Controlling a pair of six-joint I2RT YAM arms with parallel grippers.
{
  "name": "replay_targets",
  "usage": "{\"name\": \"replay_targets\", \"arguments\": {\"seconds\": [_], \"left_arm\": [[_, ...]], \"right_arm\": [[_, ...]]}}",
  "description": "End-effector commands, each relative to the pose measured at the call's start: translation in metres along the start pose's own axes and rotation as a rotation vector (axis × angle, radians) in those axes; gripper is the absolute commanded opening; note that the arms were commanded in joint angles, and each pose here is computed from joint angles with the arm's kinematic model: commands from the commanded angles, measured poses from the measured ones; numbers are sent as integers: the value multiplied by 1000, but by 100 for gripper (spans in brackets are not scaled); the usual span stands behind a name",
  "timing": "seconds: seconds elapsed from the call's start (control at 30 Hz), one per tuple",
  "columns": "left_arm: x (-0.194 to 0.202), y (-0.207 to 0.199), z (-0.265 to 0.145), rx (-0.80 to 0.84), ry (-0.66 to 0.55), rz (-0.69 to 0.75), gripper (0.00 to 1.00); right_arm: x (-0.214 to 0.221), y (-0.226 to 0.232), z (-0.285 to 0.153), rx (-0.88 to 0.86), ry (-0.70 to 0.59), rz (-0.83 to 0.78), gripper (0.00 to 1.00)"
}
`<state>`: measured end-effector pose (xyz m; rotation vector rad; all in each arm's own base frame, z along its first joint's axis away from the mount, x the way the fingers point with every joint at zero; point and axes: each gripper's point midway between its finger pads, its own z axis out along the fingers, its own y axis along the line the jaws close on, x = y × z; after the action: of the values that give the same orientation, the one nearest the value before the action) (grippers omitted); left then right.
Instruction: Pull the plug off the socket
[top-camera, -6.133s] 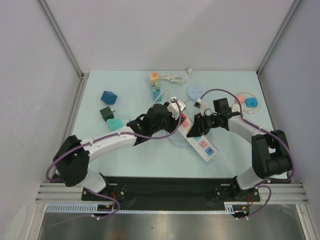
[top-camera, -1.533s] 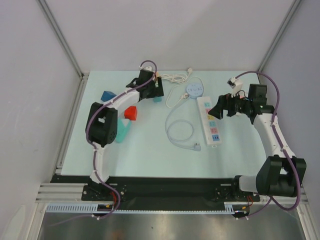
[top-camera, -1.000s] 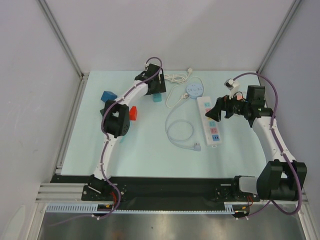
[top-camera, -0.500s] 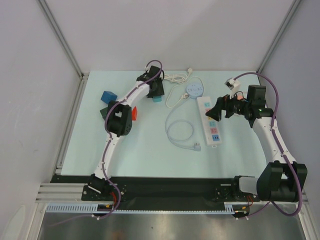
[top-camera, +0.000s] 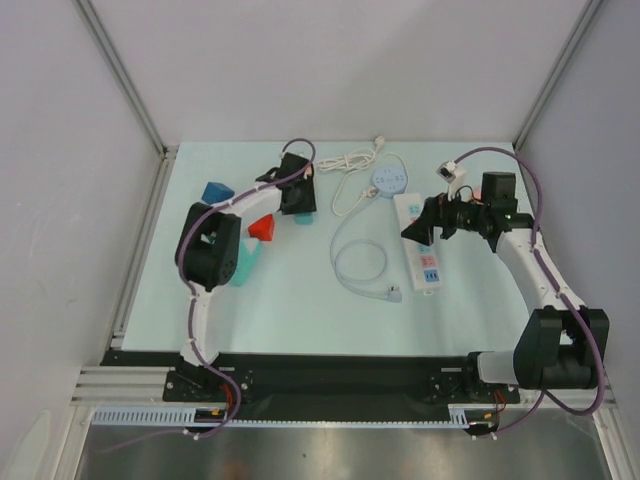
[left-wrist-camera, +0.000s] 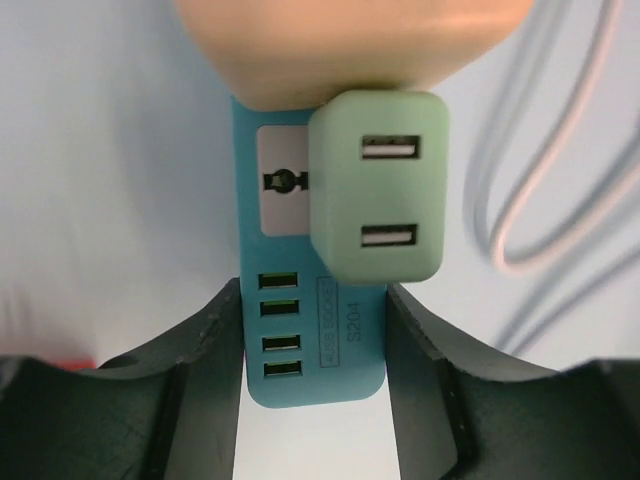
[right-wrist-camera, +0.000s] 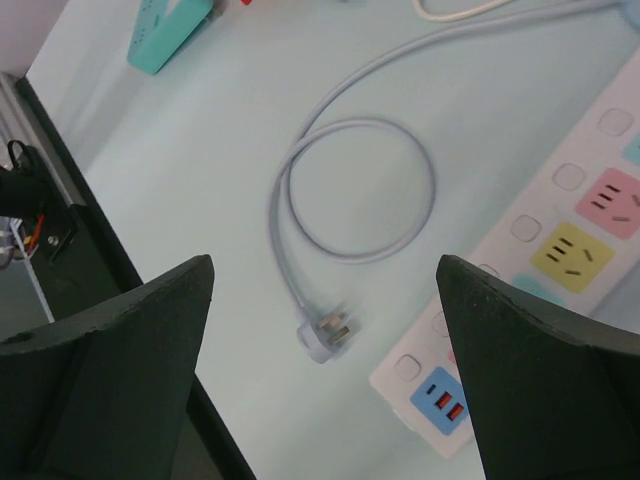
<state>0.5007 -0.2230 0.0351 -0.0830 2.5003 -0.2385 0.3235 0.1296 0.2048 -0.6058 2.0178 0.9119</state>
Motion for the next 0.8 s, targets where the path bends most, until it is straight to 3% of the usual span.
{"name": "replay_targets", "arguments": {"seconds": [0.0,0.27,0.5,0.67,0.77], "left_arm": [[-49,-35,-77,214,-242,45,0],[49,-22,-127,401,-245,57,0],[114,-37,-161,592,-226,-53,0],[149,-48,-174,655,-196,-72,0],[169,-51,-178,660,-170,-43,0]], "right_arm": [[5,17,16,-102,16,25,99],[16,30,40,-247,1,195,98],[47,48,82,-281,86,363,96],[61,65,99,-310,139,305,96],[60,64,99,-304,158,184,98]]}}
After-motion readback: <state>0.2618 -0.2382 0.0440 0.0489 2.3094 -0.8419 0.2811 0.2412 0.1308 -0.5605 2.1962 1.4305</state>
